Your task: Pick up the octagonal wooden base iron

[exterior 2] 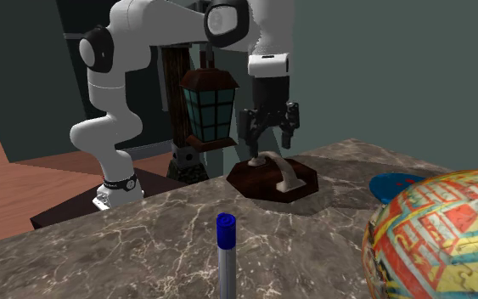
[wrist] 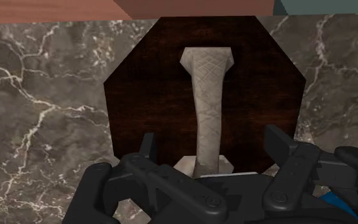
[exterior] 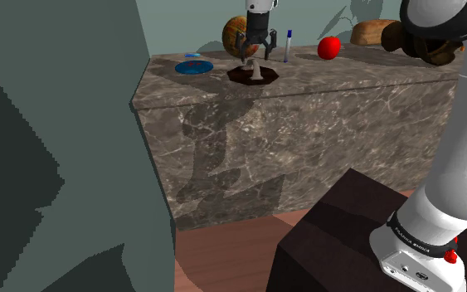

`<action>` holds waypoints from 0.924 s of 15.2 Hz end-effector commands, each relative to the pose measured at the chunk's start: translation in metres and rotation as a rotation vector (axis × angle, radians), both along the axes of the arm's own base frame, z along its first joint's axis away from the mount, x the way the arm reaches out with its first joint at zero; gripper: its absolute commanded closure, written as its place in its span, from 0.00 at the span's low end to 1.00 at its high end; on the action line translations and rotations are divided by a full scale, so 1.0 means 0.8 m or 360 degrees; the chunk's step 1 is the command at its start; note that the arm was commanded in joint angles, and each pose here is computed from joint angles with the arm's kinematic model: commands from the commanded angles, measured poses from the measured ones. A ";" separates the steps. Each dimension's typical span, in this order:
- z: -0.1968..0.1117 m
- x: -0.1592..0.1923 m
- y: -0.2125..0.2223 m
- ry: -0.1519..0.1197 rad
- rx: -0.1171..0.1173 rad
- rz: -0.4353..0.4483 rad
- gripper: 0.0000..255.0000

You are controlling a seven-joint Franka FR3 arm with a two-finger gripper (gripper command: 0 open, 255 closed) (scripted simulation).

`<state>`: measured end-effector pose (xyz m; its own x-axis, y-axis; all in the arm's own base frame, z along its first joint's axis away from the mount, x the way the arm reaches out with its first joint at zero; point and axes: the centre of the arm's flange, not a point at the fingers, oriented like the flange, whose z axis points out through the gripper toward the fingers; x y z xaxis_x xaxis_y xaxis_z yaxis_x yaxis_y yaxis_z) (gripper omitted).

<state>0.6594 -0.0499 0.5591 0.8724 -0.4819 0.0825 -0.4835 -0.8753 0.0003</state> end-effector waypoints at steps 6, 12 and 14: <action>-0.037 0.002 -0.001 0.0000 0.0000 -0.0004 0.00; -0.036 0.002 -0.001 0.0000 0.0000 -0.0004 1.00; -0.036 0.002 -0.001 0.0000 0.0000 -0.0003 1.00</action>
